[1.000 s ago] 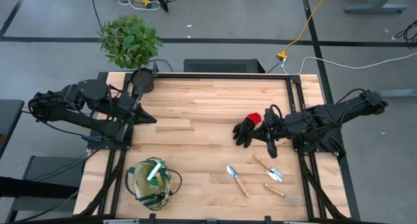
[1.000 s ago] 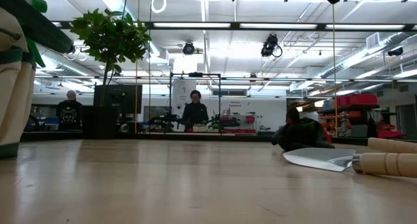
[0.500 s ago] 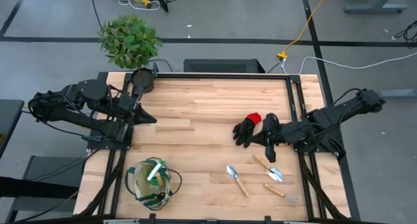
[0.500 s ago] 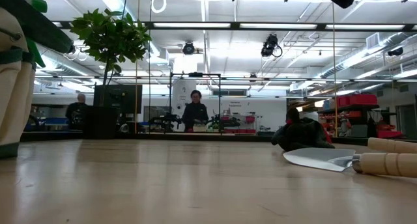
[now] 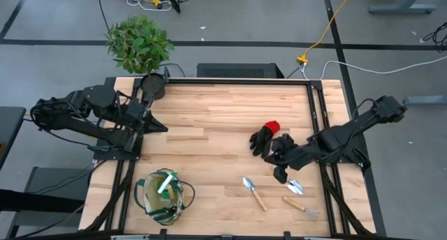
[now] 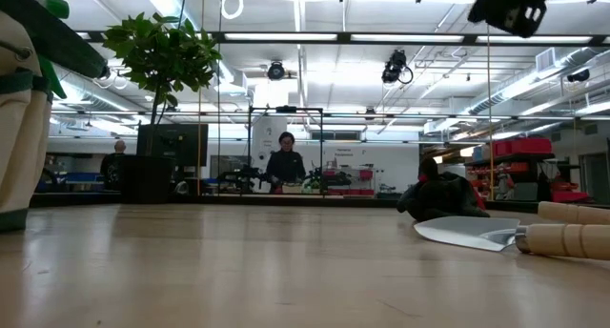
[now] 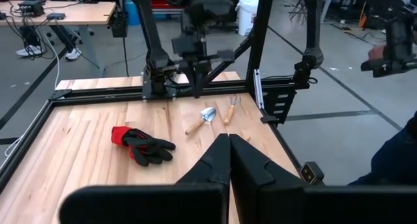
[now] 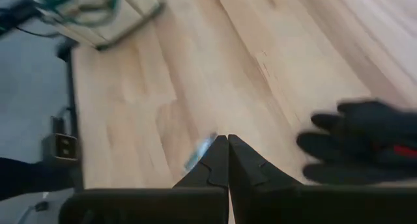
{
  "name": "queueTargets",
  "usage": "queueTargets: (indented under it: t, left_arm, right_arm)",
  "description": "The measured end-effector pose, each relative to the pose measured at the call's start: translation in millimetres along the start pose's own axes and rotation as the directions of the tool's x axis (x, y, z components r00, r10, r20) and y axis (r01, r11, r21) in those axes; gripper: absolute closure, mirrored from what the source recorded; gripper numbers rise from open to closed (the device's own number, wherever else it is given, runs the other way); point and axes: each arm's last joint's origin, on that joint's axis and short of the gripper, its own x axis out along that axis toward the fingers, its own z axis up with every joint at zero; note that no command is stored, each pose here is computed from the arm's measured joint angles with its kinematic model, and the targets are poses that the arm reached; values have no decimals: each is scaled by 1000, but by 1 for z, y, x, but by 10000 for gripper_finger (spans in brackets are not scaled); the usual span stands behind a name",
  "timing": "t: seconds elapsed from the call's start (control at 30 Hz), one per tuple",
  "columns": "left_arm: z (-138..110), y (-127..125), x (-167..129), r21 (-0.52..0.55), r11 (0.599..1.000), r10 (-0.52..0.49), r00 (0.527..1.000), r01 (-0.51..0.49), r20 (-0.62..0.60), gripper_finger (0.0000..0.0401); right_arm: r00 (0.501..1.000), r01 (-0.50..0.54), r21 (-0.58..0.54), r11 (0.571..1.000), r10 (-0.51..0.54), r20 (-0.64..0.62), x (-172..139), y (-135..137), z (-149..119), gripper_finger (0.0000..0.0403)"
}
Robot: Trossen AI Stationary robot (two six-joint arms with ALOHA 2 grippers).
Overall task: Pick & Place Garden tools in Gardening bag
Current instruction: Put the right trowel into the gardening bag
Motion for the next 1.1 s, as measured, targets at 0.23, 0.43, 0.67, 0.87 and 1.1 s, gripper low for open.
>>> queueTargets:
  t: [0.23, 0.43, 0.67, 0.87, 1.1]
  left_arm:
    - [0, 0, 0, 4, 1000, 0, 1000, 0, -3, 397]
    - [-1, 0, 0, 6, 1000, 0, 1000, 0, -12, 393]
    - [-2, 0, 0, 21, 1000, 0, 1000, 0, -18, 396]
    - [-2, 0, 0, 21, 1000, 1, 1000, 0, -18, 398]
    - [-2, 0, 0, 21, 1000, 1, 1000, 0, -19, 398]
  right_arm:
    - [995, 56, 27, 998, -54, -89, 15, 0, -8, 402]
    - [988, 90, 58, 994, -82, -127, 20, -1, -12, 375]
    - [975, 139, 95, 986, -119, -188, 19, -5, -17, 324]
    - [958, 201, 127, 971, -168, -231, 18, -10, -21, 271]
    - [943, 222, 116, 968, -183, -276, 16, -12, -24, 219]
